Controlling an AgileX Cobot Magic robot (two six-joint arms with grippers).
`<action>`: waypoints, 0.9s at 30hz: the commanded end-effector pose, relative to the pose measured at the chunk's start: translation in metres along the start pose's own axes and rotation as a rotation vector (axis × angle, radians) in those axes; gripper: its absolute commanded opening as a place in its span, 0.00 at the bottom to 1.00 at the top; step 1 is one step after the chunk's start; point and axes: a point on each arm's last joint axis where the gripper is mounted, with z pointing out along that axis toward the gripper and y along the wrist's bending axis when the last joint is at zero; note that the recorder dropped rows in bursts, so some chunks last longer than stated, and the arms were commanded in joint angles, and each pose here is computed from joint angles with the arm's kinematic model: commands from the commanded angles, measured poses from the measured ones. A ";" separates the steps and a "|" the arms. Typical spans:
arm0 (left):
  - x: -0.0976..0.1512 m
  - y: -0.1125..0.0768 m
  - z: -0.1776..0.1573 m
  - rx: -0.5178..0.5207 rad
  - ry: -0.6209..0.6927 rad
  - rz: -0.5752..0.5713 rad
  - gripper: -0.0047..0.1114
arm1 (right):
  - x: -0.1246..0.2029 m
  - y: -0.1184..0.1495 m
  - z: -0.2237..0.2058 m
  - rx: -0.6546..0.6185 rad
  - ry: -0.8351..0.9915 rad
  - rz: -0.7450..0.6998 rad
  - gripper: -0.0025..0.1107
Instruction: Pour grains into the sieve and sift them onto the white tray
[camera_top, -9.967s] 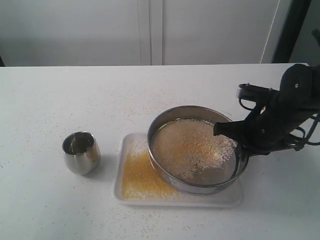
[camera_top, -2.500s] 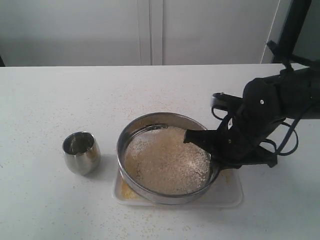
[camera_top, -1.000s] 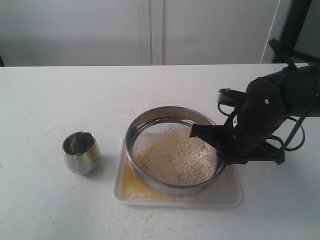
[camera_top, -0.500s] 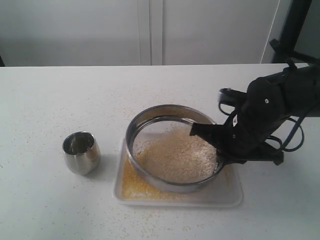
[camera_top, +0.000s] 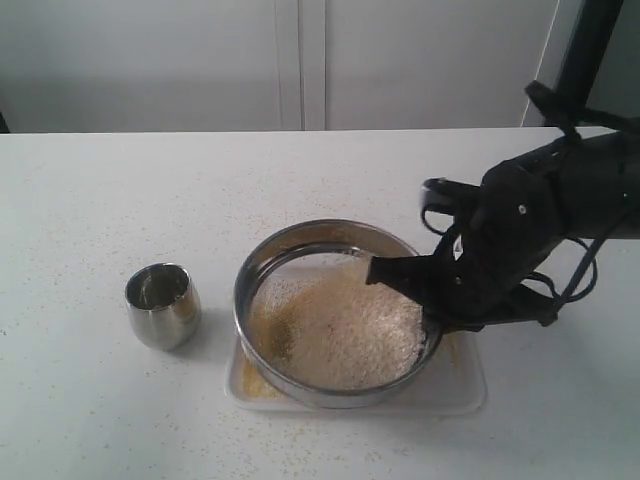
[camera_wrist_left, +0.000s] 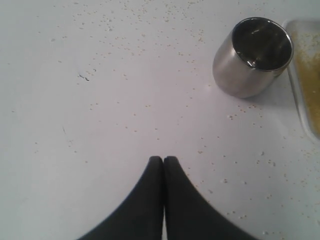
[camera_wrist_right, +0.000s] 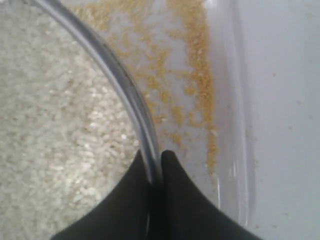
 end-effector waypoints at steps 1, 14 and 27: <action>0.003 0.000 0.001 0.004 0.008 -0.012 0.04 | -0.014 -0.017 -0.001 0.064 -0.045 0.177 0.02; 0.003 0.000 0.001 0.004 0.008 -0.012 0.04 | -0.009 -0.022 0.000 0.072 0.042 0.211 0.02; 0.003 0.000 0.001 0.004 0.008 -0.012 0.04 | -0.004 -0.003 -0.008 -0.055 0.040 0.044 0.02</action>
